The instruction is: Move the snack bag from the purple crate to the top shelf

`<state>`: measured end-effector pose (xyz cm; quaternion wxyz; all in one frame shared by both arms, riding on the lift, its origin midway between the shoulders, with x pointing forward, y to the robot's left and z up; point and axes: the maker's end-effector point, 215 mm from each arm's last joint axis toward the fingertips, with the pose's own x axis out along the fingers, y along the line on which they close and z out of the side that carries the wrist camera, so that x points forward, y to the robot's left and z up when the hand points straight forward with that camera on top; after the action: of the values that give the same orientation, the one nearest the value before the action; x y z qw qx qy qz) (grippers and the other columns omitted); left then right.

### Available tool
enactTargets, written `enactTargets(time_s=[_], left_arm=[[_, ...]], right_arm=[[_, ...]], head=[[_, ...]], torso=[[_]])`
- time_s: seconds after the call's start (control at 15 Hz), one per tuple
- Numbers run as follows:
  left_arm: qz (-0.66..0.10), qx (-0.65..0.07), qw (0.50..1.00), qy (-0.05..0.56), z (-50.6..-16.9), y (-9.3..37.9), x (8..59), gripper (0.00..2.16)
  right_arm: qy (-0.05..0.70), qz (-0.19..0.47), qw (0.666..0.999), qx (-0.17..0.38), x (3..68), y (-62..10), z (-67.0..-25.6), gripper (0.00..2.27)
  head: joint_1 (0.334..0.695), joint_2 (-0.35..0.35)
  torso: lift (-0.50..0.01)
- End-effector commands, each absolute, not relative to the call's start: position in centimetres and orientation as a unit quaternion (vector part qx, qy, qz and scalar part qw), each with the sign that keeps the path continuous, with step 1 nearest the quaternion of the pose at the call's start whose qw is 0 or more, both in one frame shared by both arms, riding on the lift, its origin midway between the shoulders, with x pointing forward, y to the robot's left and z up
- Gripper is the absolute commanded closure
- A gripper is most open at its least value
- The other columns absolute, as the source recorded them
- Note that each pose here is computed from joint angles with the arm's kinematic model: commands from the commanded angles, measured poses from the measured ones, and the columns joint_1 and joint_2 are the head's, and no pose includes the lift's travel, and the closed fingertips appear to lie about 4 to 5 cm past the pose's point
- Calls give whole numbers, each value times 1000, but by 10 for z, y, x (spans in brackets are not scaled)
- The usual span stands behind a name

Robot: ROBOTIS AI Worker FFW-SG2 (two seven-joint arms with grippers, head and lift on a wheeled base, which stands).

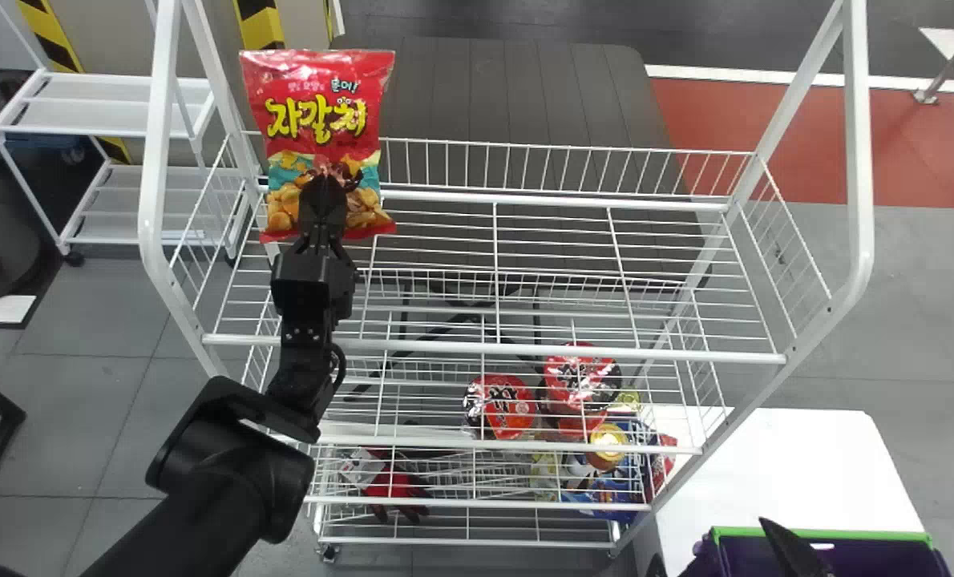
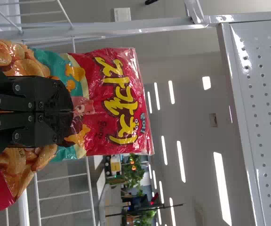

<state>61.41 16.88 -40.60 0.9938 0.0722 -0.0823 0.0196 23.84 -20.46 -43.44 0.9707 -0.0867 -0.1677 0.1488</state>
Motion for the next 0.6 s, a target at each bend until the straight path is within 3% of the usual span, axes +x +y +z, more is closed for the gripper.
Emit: enactTargets(time_s=[0.0,0.53], left_arm=[[22,74,994,-79,-408,172,615,1497],[17,76,994,-72,-413,172,615,1426]], right_arm=[[-168,149,971,-87,238,-204,-434,76],[-173,151,970,-85,237,-202,-432,76]], head=[[695,-48],[695,-39]], torso=[[0],[0]])
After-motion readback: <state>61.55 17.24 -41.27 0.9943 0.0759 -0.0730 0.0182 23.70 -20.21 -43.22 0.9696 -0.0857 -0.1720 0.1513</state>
